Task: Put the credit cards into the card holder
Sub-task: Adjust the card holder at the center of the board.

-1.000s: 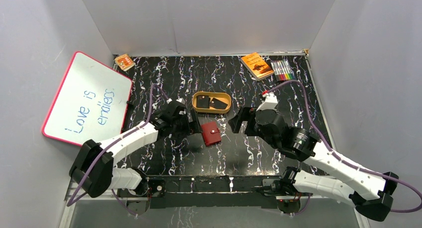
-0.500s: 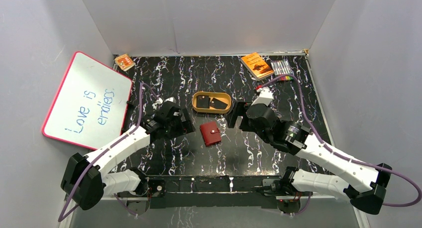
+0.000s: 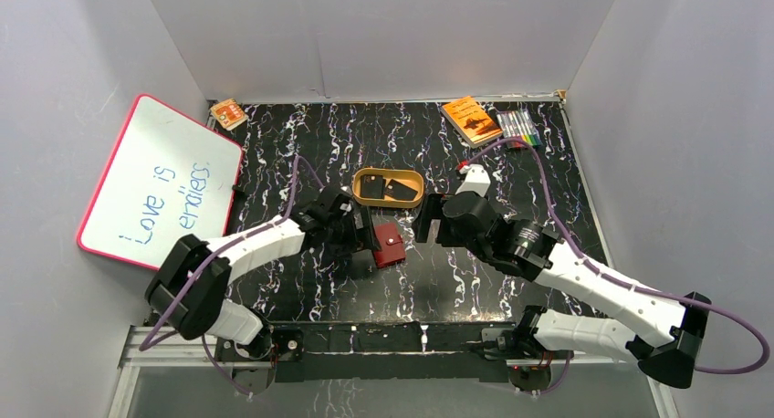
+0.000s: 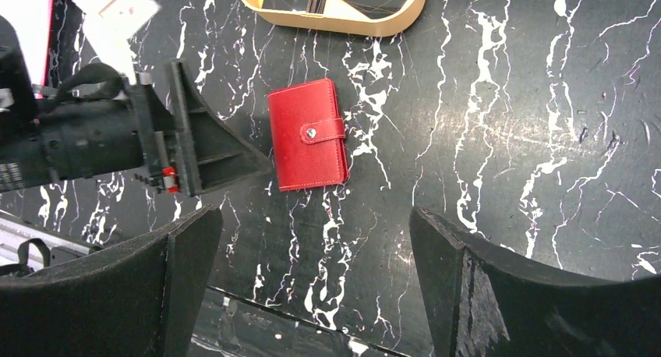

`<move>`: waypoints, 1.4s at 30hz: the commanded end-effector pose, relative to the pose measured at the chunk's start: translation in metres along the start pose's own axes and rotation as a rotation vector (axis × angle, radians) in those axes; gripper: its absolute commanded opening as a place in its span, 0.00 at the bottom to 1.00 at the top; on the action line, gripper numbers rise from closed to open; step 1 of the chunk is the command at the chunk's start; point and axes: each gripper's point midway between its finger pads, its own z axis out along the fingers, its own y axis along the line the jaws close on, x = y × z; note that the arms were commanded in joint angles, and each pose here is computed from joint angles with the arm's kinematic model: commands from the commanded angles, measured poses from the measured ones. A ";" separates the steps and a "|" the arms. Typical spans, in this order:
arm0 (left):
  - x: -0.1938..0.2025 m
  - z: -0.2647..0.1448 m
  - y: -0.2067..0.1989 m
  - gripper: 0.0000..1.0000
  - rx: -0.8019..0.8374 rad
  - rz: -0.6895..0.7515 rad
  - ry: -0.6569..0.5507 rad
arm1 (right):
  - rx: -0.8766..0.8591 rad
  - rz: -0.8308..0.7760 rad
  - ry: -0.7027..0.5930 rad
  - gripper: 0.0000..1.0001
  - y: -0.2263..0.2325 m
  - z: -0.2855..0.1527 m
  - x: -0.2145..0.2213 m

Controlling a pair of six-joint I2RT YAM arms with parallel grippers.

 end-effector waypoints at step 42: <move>-0.064 -0.065 -0.048 0.85 0.082 0.152 -0.284 | 0.011 0.008 -0.111 0.99 -0.009 -0.027 -0.032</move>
